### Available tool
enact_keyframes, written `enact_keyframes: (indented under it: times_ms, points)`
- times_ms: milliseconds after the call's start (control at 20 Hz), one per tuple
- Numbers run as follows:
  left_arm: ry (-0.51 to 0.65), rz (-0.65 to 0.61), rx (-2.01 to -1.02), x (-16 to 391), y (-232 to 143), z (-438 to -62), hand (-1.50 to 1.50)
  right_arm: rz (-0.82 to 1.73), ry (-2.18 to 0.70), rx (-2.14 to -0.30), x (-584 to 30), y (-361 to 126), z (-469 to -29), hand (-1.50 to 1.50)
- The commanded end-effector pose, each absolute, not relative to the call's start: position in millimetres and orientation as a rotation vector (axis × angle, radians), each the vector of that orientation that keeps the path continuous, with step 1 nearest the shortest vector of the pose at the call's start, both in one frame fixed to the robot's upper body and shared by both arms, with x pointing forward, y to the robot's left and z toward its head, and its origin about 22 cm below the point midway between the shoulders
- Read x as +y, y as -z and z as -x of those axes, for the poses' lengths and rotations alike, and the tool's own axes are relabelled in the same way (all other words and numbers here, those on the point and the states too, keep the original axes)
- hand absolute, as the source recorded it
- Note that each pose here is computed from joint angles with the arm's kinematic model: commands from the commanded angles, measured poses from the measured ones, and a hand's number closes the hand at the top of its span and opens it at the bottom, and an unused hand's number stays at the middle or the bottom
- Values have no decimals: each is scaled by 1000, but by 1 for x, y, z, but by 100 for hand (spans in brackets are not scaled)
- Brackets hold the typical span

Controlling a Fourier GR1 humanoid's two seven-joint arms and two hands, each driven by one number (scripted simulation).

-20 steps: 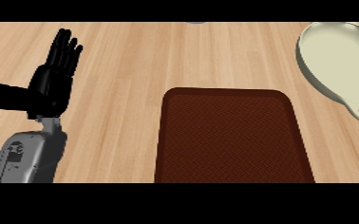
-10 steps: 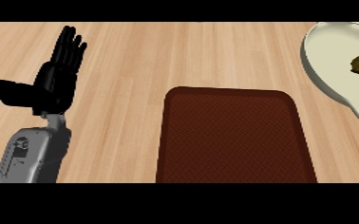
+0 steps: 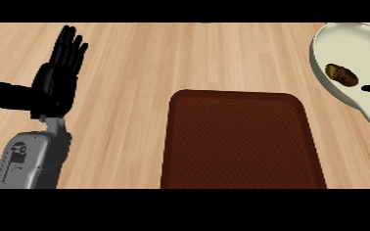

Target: Pick the sweet potato from the tray and place it in the pot

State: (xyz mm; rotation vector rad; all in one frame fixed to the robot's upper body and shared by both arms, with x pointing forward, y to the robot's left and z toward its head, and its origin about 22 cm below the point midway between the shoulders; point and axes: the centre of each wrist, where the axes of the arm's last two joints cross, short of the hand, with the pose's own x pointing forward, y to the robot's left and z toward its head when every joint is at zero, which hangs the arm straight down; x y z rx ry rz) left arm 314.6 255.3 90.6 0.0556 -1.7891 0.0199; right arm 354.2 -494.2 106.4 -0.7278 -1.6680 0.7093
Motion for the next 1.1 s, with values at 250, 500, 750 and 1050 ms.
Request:
enact_keyframes:
  times_ms: [250,500,750,1050]
  points:
    - [-33,-67,-1783,263,-92,-320,0,512,-292,-1775,-514,-135,-349,-150]
    - [-15,-49,-1786,256,-81,-312,0,466,-135,-1799,-534,-138,-330,-150]
    - [-8,-57,-1780,259,-80,-308,0,479,-45,-1855,-560,-142,-302,-150]
    - [-23,-33,-1785,254,-80,-309,0,496,41,-1884,-579,-144,-278,-150]
